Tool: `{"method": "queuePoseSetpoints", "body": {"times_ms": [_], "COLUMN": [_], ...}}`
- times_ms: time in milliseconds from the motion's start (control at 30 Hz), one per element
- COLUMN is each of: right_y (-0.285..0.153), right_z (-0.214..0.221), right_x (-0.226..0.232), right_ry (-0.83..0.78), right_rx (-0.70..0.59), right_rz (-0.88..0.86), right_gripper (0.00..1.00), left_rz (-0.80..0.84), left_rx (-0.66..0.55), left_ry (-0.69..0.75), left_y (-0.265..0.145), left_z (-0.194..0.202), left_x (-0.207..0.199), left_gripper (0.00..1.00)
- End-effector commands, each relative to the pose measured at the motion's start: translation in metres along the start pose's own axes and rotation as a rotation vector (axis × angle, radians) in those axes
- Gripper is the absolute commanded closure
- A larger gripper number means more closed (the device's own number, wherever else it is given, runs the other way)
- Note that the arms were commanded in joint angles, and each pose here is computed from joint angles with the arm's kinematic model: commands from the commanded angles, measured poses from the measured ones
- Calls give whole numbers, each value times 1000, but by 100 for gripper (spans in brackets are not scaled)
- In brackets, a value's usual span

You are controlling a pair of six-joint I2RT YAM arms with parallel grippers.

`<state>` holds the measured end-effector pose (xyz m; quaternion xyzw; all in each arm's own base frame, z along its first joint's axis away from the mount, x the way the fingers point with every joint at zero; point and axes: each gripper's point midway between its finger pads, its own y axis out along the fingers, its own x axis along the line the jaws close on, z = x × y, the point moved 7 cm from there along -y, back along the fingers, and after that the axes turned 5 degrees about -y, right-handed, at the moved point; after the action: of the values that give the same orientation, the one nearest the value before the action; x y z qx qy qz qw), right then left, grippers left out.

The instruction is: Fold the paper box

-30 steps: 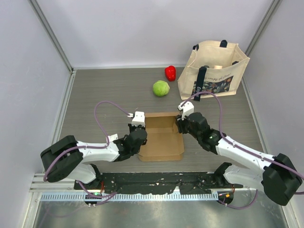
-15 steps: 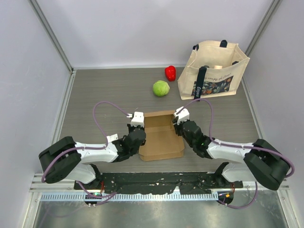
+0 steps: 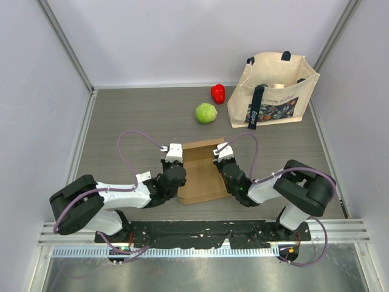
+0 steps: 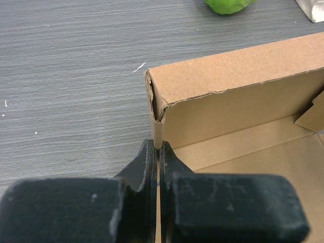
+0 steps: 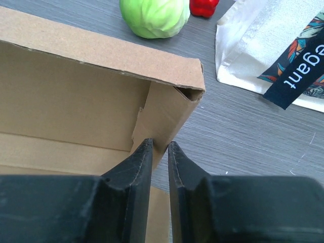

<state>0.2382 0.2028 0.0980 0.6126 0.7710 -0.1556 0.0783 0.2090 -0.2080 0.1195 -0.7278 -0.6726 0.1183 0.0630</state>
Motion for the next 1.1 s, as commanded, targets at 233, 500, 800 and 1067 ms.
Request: {"method": "queuePoseSetpoints", "body": {"times_ms": [233,500,800,1067], "right_y": [14,1,-4,-20], "right_z": [-13,-15,-13,-18], "right_x": [15,3,14,-9], "right_ry": [67,-12,46,256], "right_rx": [-98,-19,-44,87], "right_rz": [39,435,121,-257], "right_gripper": [91,99,87,48], "left_rz": [42,30,35,42], "left_rx": [-50,-50,-43,-35], "left_ry": [-81,-96,-100,-114], "left_y": [0,-1,0,0], "left_z": [-14,-13,-11,-9], "left_x": [-12,-10,-12,-13], "left_gripper": [100,100,100,100]}}
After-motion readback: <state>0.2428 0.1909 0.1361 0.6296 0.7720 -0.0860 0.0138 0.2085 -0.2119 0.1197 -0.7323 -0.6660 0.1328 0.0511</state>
